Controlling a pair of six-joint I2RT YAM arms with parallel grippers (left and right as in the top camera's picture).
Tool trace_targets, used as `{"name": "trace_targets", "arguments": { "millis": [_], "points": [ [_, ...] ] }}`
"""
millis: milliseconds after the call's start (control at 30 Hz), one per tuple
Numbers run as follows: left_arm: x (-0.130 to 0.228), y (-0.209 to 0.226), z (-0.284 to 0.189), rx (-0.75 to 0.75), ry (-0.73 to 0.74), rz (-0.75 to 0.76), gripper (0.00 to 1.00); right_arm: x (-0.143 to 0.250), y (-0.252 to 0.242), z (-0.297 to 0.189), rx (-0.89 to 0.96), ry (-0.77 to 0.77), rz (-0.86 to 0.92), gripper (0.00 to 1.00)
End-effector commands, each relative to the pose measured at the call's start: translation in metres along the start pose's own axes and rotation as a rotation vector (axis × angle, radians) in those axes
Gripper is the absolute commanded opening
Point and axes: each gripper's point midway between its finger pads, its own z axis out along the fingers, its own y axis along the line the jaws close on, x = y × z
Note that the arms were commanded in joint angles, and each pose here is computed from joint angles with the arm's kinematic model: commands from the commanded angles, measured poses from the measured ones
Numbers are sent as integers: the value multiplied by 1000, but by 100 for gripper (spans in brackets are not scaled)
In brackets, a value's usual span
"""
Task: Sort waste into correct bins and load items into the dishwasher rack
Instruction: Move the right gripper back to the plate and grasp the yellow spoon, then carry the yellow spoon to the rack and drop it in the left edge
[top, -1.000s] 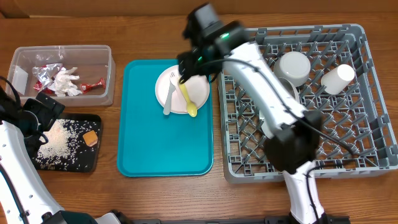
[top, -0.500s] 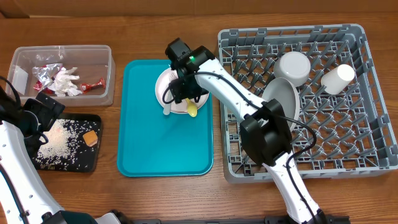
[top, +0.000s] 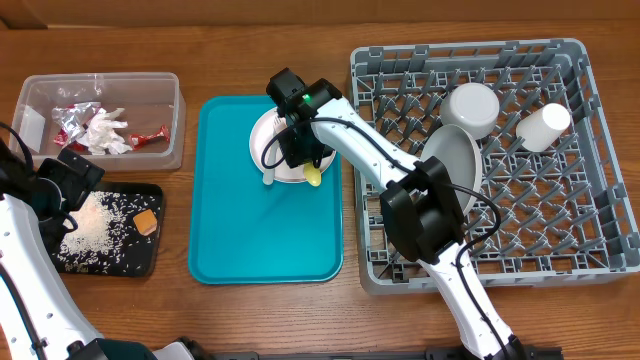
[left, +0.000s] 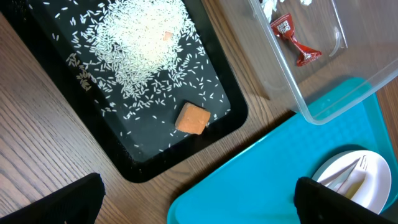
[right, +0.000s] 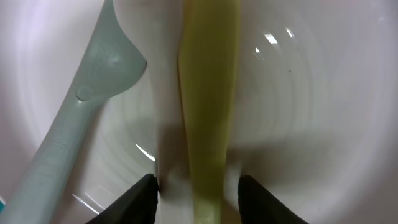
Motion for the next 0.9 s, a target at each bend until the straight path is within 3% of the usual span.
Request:
{"name": "trace_targets", "arguments": {
  "millis": [0, 600, 867],
  "points": [
    [0, 1, 2, 0, 5, 19, 100, 1, -3, 5, 9, 6, 3, 38],
    [0, 1, 2, 0, 5, 19, 100, -7, -7, -11, 9, -13, 12, 27],
    [0, 1, 2, 0, 5, 19, 100, -7, -15, -15, 23, -10, 25, 12]
  ]
}}
